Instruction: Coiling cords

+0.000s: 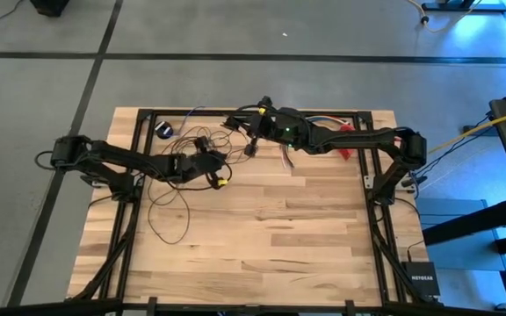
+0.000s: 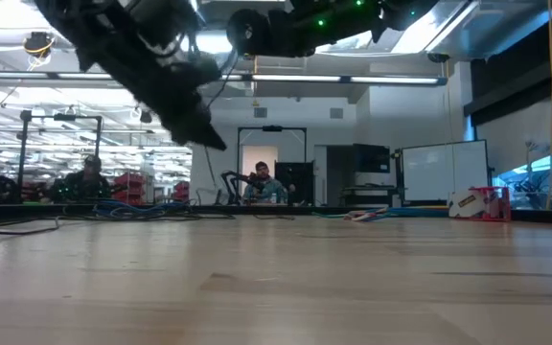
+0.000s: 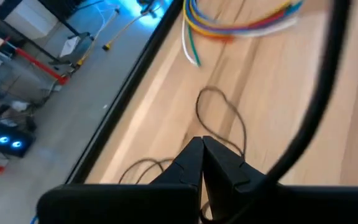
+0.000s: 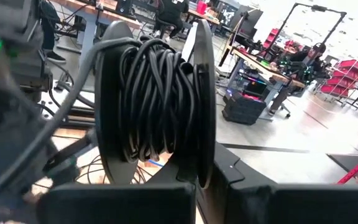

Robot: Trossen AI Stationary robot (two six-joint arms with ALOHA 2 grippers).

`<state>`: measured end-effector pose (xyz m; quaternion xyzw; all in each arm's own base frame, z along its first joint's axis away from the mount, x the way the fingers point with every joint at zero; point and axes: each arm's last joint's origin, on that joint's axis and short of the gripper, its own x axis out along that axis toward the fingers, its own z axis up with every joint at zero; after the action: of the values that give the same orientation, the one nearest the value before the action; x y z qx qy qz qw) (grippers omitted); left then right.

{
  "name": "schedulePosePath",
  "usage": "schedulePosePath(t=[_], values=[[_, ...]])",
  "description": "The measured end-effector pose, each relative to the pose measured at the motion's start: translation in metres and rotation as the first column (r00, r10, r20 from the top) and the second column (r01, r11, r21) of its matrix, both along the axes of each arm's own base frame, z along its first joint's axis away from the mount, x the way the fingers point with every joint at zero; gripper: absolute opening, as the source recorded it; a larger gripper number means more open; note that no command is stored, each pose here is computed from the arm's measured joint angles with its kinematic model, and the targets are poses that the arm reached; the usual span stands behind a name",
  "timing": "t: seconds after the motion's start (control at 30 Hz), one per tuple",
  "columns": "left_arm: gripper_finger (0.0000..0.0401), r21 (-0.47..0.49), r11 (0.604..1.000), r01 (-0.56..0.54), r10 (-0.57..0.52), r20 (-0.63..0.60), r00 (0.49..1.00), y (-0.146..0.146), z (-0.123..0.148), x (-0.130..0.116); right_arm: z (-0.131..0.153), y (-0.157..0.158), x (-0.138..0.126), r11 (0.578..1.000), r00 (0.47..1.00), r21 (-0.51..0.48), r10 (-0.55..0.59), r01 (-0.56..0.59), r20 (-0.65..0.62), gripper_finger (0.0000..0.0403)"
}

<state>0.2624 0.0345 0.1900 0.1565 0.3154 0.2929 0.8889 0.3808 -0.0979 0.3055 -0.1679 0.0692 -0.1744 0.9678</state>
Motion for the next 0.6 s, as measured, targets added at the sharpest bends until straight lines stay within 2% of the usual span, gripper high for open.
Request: schedulePosePath(t=[0.23,0.3,0.6], values=[[0.0005,-0.106,0.987,0.121,-0.109,0.115,0.987,0.001,0.028,-0.005,-0.001,0.0,0.0,1.0,1.0,0.001,0.0,0.0,-0.008,0.0009],[0.0016,-0.119,0.984,0.133,-0.119,0.121,0.986,0.0,0.03,-0.007,-0.001,0.0,0.0,1.0,1.0,0.002,0.001,-0.001,-0.01,0.0009],[0.0155,-0.095,0.985,0.143,-0.133,0.112,0.985,0.001,0.033,-0.009,0.001,0.0,0.0,1.0,1.0,-0.022,0.009,-0.009,0.0,0.0009]])
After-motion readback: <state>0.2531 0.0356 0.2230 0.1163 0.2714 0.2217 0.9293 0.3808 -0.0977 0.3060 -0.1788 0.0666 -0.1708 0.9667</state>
